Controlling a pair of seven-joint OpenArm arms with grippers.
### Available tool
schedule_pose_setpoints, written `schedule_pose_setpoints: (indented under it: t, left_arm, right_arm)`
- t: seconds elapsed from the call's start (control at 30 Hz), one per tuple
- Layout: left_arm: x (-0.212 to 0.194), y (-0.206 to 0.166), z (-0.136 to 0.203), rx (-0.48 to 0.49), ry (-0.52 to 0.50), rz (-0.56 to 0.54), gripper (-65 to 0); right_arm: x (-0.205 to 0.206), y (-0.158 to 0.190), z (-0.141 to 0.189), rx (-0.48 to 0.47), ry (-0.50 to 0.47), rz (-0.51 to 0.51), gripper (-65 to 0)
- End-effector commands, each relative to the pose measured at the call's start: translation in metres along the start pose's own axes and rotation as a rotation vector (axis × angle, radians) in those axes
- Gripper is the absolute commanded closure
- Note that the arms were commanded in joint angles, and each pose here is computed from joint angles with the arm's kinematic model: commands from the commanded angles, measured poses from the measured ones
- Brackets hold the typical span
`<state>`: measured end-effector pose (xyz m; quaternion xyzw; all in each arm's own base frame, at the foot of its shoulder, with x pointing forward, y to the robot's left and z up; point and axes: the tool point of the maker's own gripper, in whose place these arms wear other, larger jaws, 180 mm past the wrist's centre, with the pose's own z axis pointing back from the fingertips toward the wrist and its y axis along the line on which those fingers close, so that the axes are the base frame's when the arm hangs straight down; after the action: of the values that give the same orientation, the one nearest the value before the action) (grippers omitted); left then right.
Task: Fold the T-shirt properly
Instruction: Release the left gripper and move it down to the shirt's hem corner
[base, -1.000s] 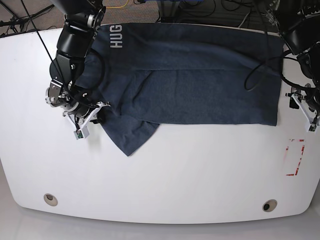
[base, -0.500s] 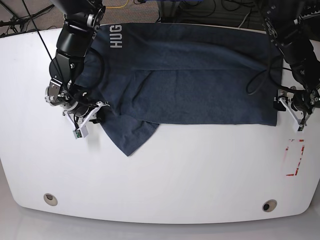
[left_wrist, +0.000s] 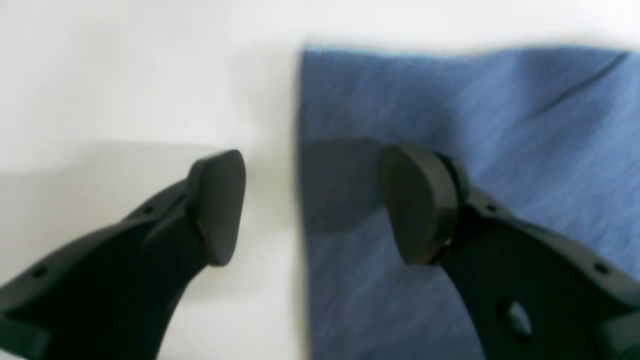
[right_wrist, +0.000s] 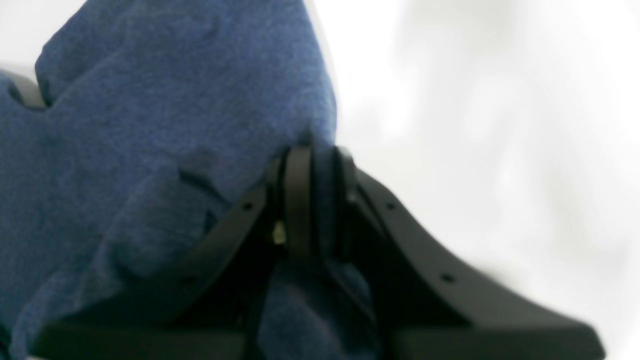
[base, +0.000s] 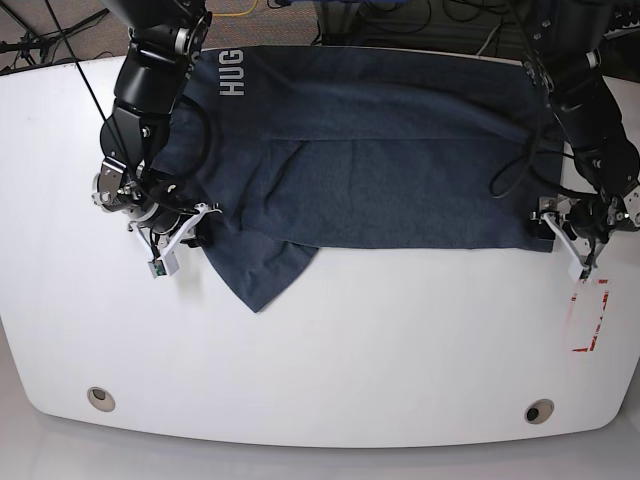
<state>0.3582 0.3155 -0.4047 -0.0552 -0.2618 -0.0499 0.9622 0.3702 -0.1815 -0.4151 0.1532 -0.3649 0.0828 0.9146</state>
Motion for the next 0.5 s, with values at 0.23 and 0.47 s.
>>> schedule_pose_setpoints:
  t: [0.23, 0.47]
  left_arm:
    - [0.015, -0.005, -0.006, -0.038, -0.043, 0.025, -41.9]
    - [0.015, -0.014, -0.011, -0.055, -0.044, 0.027, -25.3]
  right_arm:
    - [0.014, -0.004, 0.004, -0.007, -0.026, 0.022, -7.1]
    - [0.014, -0.004, 0.003, -0.010, -0.023, 0.024, -4.8]
